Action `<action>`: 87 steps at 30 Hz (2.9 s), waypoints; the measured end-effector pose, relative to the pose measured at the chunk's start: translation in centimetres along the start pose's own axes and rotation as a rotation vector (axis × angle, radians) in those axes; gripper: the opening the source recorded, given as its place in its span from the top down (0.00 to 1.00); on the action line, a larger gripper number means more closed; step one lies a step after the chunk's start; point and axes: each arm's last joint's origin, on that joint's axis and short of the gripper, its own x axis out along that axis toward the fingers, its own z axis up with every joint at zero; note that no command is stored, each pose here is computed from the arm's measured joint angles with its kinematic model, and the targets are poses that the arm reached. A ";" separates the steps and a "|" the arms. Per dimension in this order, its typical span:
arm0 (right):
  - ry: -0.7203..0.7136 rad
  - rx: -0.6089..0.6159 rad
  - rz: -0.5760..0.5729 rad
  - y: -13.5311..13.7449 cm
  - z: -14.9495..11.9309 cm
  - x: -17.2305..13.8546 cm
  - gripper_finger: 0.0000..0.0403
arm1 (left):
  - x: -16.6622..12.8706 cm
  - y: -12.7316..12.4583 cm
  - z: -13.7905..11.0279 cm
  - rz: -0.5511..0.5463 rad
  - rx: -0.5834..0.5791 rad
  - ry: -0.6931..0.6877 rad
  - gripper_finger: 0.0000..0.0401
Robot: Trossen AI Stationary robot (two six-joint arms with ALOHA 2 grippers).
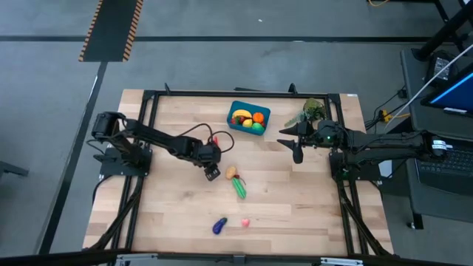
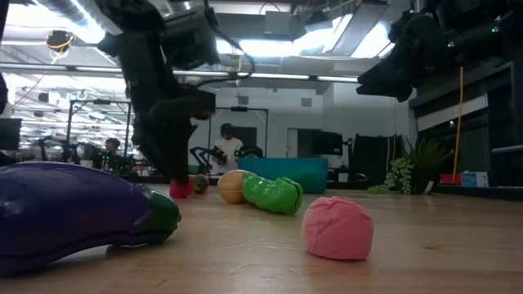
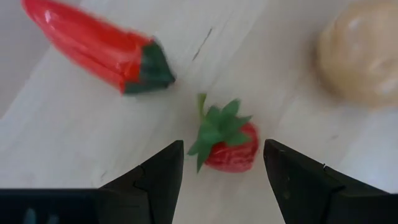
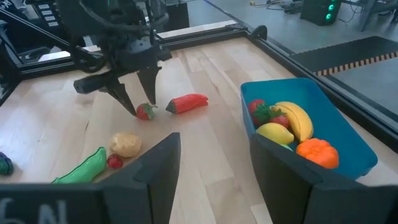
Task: Pick and placing Produce into tupperware
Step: Put the red strawberry into the blue bin
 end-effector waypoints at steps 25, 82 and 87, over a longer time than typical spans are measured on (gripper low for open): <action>0.004 0.000 -0.001 0.0 0.0 0.0 0.51 | 1.5 -0.3 0.0 0.001 -0.008 0.006 0.47; 0.017 0.002 -0.002 0.0 -0.2 0.0 0.51 | -8.4 4.6 -3.1 0.030 0.207 -0.342 0.69; 0.023 0.001 -0.003 0.0 -0.2 0.0 0.51 | -8.4 5.8 -4.8 -0.063 0.170 -0.485 0.69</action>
